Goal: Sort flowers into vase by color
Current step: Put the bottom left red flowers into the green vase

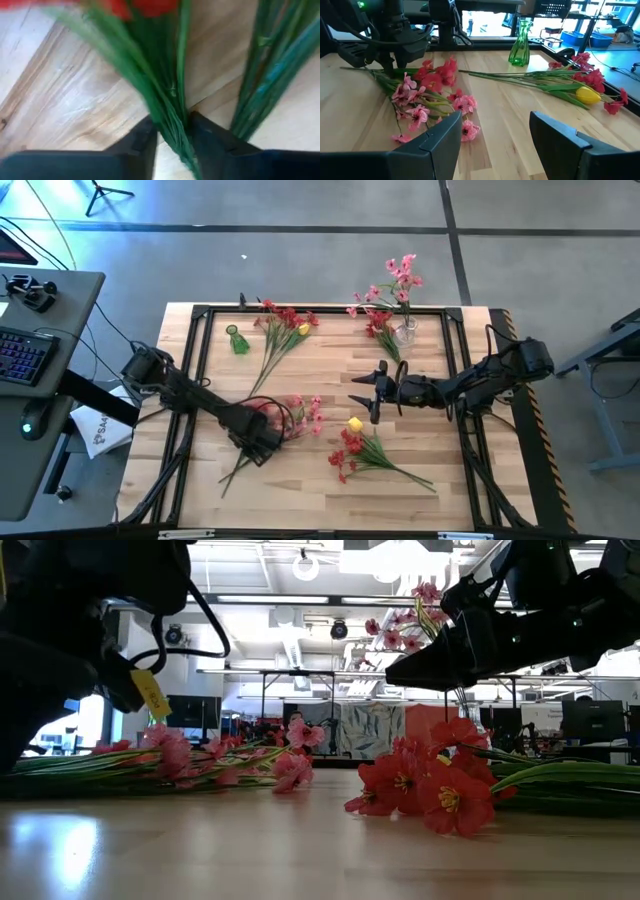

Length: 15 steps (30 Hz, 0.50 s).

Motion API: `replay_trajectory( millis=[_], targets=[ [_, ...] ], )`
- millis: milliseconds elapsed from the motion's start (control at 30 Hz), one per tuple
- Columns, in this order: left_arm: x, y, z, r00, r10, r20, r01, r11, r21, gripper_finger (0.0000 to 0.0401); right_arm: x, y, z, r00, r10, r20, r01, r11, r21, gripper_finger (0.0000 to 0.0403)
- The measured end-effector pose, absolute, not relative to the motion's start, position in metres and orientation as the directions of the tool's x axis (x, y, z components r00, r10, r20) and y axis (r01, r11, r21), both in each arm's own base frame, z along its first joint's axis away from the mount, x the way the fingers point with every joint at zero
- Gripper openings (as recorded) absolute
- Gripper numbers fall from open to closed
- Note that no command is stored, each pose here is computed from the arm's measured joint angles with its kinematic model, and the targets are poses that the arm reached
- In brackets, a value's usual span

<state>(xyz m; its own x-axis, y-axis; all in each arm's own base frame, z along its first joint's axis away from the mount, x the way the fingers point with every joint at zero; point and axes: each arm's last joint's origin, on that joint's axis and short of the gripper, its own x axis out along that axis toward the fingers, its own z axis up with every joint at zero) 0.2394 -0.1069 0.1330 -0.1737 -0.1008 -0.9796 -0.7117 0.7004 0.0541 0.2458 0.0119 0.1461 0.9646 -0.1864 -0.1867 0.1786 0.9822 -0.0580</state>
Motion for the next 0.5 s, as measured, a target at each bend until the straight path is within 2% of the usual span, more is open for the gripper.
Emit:
replay_trajectory(
  millis=[100, 200, 333, 500],
  targets=[
    [0.237, -0.104, 0.137, -0.162, -0.087, -0.983, -0.677, 0.735, 0.047, 0.0017, 0.244, 0.014, 0.144, 0.962, -0.169, -0.214, 0.161, 0.985, -0.055, 0.0227],
    [0.232, -0.098, 0.154, -0.108, -0.037, -0.993, -0.685, 0.727, 0.047, 0.0014, 0.234, 0.018, 0.142, 0.965, -0.147, -0.218, 0.142, 0.989, -0.039, 0.0227],
    [0.225, -0.091, 0.191, 0.11, 0.022, -0.994, -0.699, 0.713, -0.061, 0.0005, 0.216, 0.02, 0.143, 0.965, -0.177, -0.193, 0.178, 0.984, -0.013, 0.0227],
    [0.207, -0.078, 0.238, 0.423, 0.24, -0.874, -0.687, 0.714, -0.137, 0.0005, 0.2, 0.017, 0.148, 0.96, -0.237, -0.151, 0.239, 0.971, -0.008, 0.0227]
  ],
)
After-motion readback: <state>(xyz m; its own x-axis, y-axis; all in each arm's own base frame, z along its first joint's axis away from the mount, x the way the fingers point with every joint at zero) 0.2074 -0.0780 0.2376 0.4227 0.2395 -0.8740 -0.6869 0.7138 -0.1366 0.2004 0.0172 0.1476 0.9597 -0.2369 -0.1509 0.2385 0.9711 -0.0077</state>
